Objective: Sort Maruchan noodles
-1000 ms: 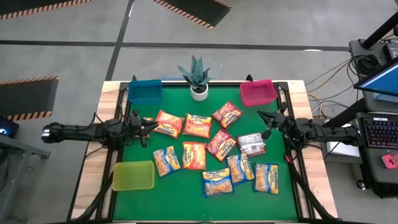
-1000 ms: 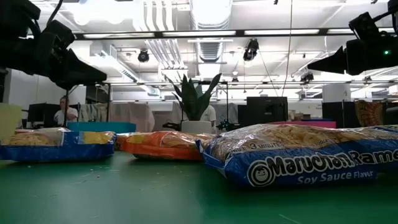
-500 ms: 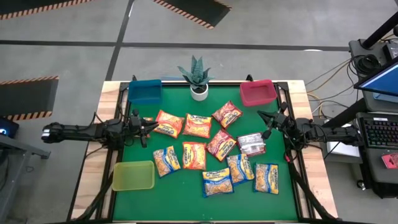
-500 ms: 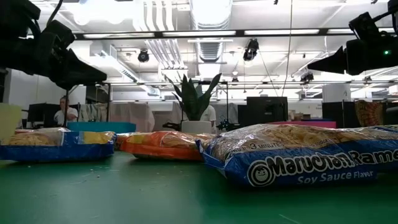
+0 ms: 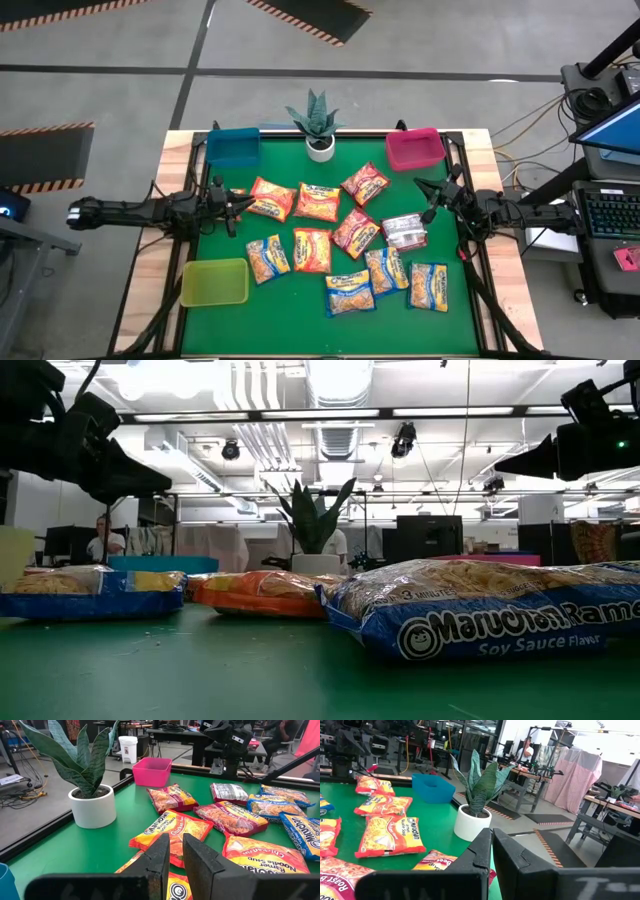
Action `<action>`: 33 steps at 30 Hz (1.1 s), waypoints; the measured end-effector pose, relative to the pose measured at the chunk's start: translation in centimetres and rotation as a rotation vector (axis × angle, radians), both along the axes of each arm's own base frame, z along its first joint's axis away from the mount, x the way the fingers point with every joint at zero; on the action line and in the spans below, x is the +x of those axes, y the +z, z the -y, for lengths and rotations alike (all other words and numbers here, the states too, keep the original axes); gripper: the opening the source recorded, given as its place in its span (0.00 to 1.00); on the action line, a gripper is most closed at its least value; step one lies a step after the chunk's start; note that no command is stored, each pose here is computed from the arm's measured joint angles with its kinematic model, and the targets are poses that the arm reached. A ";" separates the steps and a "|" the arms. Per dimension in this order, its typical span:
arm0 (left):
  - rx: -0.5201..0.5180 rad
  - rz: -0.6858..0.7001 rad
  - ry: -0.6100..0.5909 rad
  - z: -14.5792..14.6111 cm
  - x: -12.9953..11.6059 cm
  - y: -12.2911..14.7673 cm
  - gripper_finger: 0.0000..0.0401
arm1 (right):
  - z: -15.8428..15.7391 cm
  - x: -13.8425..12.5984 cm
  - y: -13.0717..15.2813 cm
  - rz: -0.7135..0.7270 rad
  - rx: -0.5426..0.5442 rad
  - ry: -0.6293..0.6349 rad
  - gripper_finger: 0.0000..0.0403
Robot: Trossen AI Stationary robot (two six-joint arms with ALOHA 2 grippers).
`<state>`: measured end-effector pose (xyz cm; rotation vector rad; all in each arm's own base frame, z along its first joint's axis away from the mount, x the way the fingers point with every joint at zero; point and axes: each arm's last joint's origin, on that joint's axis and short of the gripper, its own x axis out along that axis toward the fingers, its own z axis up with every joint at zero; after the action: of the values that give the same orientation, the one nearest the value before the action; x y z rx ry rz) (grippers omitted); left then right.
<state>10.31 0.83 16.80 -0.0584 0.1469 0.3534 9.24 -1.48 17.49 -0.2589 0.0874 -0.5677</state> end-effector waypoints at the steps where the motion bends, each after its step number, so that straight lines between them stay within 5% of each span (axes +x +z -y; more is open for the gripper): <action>1: 0.000 0.000 0.000 0.0 0.0 0.0 0.09 | 0.0 0.0 0.0 0.000 0.000 0.000 0.02; 26: 0.000 0.000 0.000 0.0 0.0 0.0 0.09 | 0.0 0.0 0.1 0.011 0.005 0.000 0.02; 33: 0.000 0.111 0.012 0.0 0.1 1.1 0.09 | 0.0 0.0 0.6 0.378 0.493 0.014 0.02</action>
<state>10.42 0.86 17.85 -0.0792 0.0364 0.3612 9.25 -1.47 18.06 0.3274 -0.1405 -0.5547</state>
